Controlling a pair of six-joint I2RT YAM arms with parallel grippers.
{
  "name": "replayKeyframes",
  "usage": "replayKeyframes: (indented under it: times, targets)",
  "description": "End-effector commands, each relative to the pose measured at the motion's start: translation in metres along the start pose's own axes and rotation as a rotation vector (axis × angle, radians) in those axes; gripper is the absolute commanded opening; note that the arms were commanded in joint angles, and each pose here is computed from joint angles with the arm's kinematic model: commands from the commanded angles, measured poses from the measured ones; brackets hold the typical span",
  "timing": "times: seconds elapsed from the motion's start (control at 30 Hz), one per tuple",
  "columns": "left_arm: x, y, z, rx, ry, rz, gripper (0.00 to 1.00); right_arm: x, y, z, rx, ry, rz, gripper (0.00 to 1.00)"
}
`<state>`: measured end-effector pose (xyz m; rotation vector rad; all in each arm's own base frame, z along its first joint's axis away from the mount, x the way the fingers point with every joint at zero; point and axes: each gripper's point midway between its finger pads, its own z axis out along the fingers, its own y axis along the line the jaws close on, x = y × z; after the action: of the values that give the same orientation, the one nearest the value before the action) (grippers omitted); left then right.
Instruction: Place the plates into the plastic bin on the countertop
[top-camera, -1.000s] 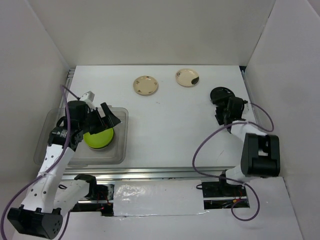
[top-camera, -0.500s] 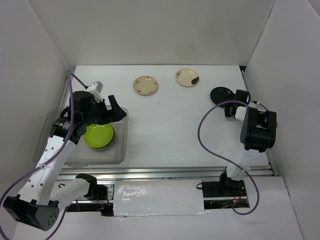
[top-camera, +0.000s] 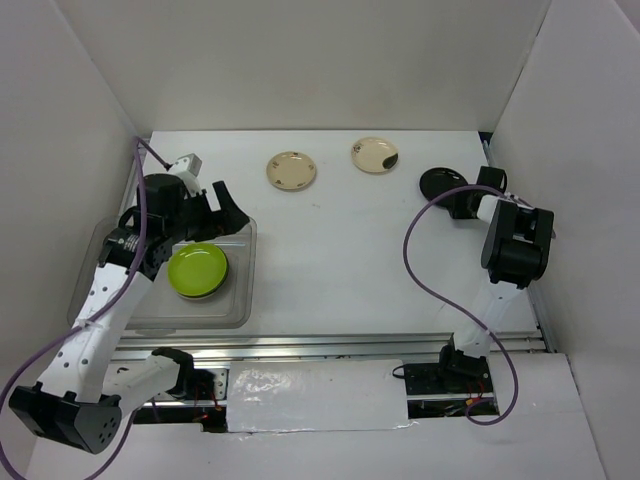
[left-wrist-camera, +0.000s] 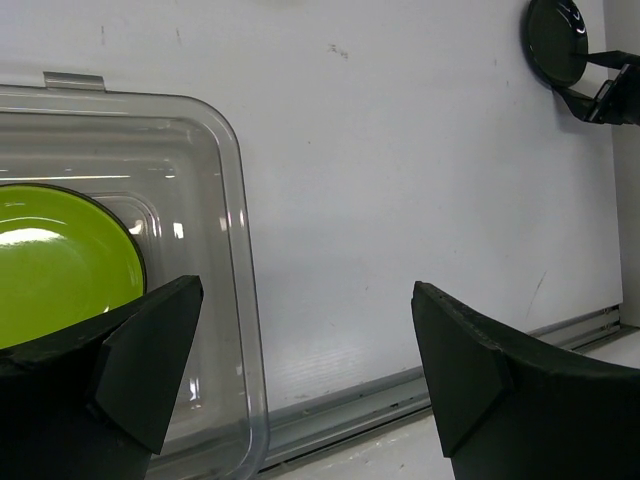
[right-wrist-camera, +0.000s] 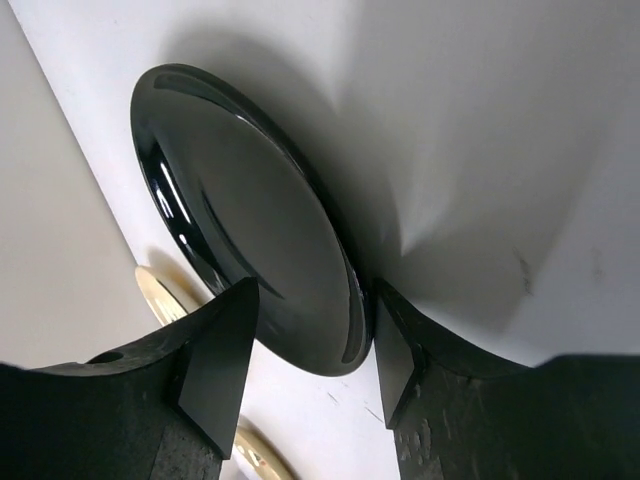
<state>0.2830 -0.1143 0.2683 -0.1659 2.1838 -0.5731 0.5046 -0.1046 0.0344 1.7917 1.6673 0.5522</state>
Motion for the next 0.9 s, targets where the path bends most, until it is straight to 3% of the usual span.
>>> replayKeyframes:
  times: [0.0,0.13,0.23,0.3,0.33,0.37,0.5,0.67,0.8,0.87]
  targets:
    - [-0.021,-0.002,-0.007,0.010,-0.062,0.032,0.99,0.006,-0.021,0.014,0.123,0.051,-0.013,0.56]
    - [-0.025,-0.001,-0.007,0.017,-0.067,0.020,0.99,0.006,-0.016,0.016,0.145,0.048,-0.039,0.50]
    - [-0.027,0.000,-0.008,0.016,-0.072,0.013,0.99,0.006,-0.014,0.016,0.139,0.054,-0.046,0.29]
    - [-0.029,0.000,-0.008,0.017,-0.076,0.013,0.99,0.006,-0.014,0.016,0.143,0.057,-0.051,0.26]
    - [-0.032,0.000,-0.010,0.017,-0.083,0.014,0.99,0.007,-0.012,0.017,0.140,0.061,-0.055,0.12]
    - [-0.031,0.001,-0.010,0.017,-0.080,0.018,0.99,0.007,-0.012,0.016,0.140,0.061,-0.057,0.08]
    - [-0.033,0.006,-0.010,0.005,-0.083,0.012,0.99,0.008,-0.006,0.013,0.114,0.071,-0.068,0.00]
    - [-0.039,-0.006,-0.006,0.063,-0.087,0.006,0.99,0.008,0.027,-0.029,-0.004,0.018,-0.159,0.00]
    - [-0.050,-0.041,0.007,0.203,-0.076,0.019,0.99,0.015,0.064,-0.101,-0.120,-0.059,-0.401,0.00]
    - [-0.056,-0.069,0.019,0.310,-0.045,0.042,0.99,0.037,0.063,-0.120,-0.151,-0.031,-0.558,0.00]
